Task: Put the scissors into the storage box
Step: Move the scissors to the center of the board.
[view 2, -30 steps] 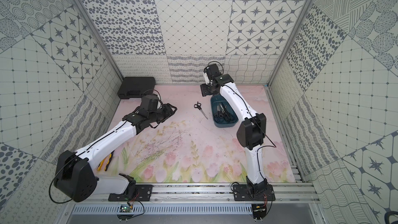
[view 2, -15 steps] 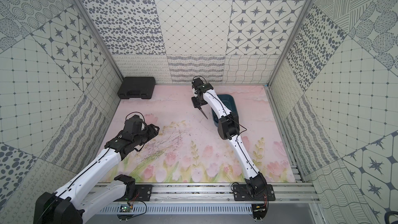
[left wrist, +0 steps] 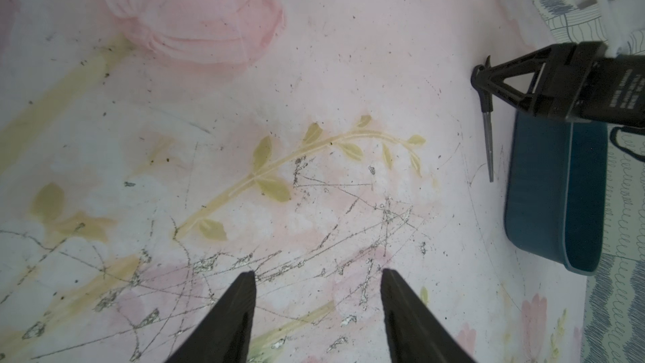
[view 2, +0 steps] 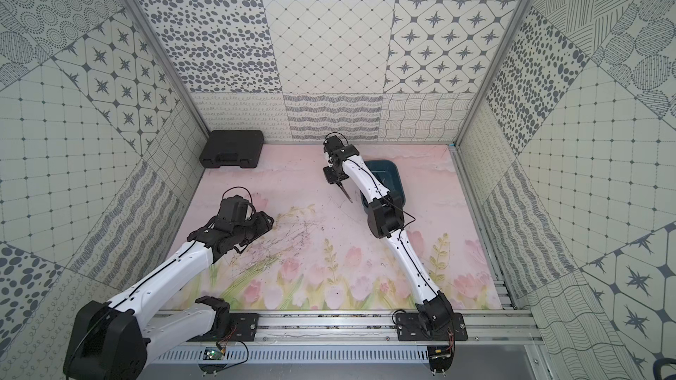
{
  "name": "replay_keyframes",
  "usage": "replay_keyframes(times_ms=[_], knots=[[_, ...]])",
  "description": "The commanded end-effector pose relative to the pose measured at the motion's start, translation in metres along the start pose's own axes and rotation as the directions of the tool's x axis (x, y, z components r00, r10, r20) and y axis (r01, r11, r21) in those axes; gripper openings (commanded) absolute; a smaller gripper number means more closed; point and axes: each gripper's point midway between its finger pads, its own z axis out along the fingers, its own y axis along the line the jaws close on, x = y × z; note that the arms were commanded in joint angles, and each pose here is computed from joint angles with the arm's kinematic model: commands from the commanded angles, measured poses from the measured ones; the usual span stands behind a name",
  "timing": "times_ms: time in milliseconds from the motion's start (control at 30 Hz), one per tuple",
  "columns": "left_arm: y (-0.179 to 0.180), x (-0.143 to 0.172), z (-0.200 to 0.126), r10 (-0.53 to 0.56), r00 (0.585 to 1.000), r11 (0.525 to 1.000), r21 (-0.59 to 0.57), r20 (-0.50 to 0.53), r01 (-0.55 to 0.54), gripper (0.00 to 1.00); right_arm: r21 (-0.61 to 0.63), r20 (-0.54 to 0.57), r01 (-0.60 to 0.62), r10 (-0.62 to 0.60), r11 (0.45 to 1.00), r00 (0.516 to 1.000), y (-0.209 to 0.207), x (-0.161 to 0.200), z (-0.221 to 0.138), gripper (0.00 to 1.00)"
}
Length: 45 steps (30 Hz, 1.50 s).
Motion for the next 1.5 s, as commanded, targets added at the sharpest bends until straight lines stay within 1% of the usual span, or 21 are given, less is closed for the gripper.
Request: replay_keyframes(times_ms=[0, 100, 167, 233, 333, 467, 533, 600, 667, 733, 900, 967, 1067, 1100, 1200, 1267, 1467], knots=[[-0.009, -0.007, 0.002, 0.024, 1.0, 0.999, 0.034, 0.011, -0.025, 0.62, 0.02, -0.059, 0.003, -0.002, 1.0, 0.998, -0.001, 0.02, 0.033, 0.33], [-0.009, -0.007, 0.003, 0.024, 1.0, 0.999, 0.03, 0.007, -0.024, 0.62, 0.048, -0.101, 0.0, 0.005, 0.999, 0.995, -0.007, 0.033, 0.041, 0.26], [-0.009, -0.007, 0.002, 0.025, 1.0, 0.999, 0.029, 0.01, -0.025, 0.62, 0.068, -0.107, -0.02, 0.027, 0.997, 0.994, -0.011, 0.035, 0.039, 0.21], [-0.008, -0.008, 0.003, 0.02, 1.0, 0.999, 0.027, 0.012, -0.02, 0.62, 0.103, -0.112, -0.04, 0.052, 0.994, 0.992, -0.017, 0.037, 0.035, 0.19], [-0.01, -0.008, 0.005, 0.017, 1.0, 0.999, 0.032, 0.008, -0.018, 0.62, 0.137, -0.131, -0.072, 0.09, 0.988, 0.987, -0.022, 0.044, 0.032, 0.14], [-0.013, -0.009, 0.005, 0.013, 1.0, 0.999, 0.04, 0.006, -0.013, 0.62, 0.154, -0.186, -0.087, 0.115, 0.984, 0.976, -0.024, 0.061, 0.035, 0.08], [-0.014, -0.009, 0.005, 0.014, 1.0, 0.999, 0.041, 0.005, -0.014, 0.62, 0.158, -0.214, -0.09, 0.123, 0.983, 0.969, -0.025, 0.07, 0.038, 0.02], [-0.014, -0.01, 0.005, 0.014, 1.0, 0.999, 0.04, 0.005, -0.015, 0.62, 0.154, -0.232, -0.091, 0.125, 0.984, 0.965, -0.024, 0.076, 0.039, 0.0], [-0.015, -0.011, 0.004, 0.015, 1.0, 0.999, 0.04, 0.006, -0.016, 0.62, 0.14, -0.249, -0.099, 0.132, 0.985, 0.96, -0.021, 0.08, 0.038, 0.0], [-0.015, -0.011, 0.003, 0.016, 1.0, 0.999, 0.041, 0.007, -0.017, 0.62, 0.13, -0.257, -0.112, 0.142, 0.985, 0.956, -0.019, 0.083, 0.03, 0.04], [-0.013, -0.011, 0.0, 0.019, 1.0, 0.999, 0.035, 0.013, -0.019, 0.62, 0.025, -0.28, -0.106, 0.108, 0.994, 0.954, 0.0, 0.085, 0.014, 0.04], [-0.013, -0.011, -0.002, 0.019, 1.0, 0.999, 0.03, 0.015, -0.019, 0.62, -0.002, -0.311, -0.076, 0.072, 0.997, 0.948, 0.007, 0.095, 0.008, 0.05], [-0.012, -0.011, -0.004, 0.018, 1.0, 0.999, 0.031, 0.021, -0.018, 0.62, -0.011, -0.353, -0.054, 0.046, 0.999, 0.935, 0.011, 0.115, -0.002, 0.03], [-0.011, -0.011, -0.004, 0.016, 1.0, 0.999, 0.032, 0.022, -0.017, 0.62, -0.013, -0.35, -0.051, 0.043, 0.999, 0.936, 0.013, 0.118, -0.006, 0.01], [-0.01, -0.012, -0.004, 0.011, 0.999, 0.999, 0.032, 0.03, -0.012, 0.62, -0.022, -0.344, -0.057, 0.046, 0.998, 0.938, 0.018, 0.125, -0.018, 0.02], [-0.012, -0.011, -0.002, 0.01, 1.0, 0.999, 0.04, 0.027, -0.011, 0.62, -0.016, -0.327, -0.057, 0.048, 0.998, 0.944, 0.018, 0.124, -0.027, 0.04], [-0.017, -0.011, 0.004, -0.003, 1.0, 0.998, 0.056, 0.008, 0.003, 0.61, -0.007, -0.294, -0.051, 0.046, 0.999, 0.955, 0.025, 0.114, -0.047, 0.05]])
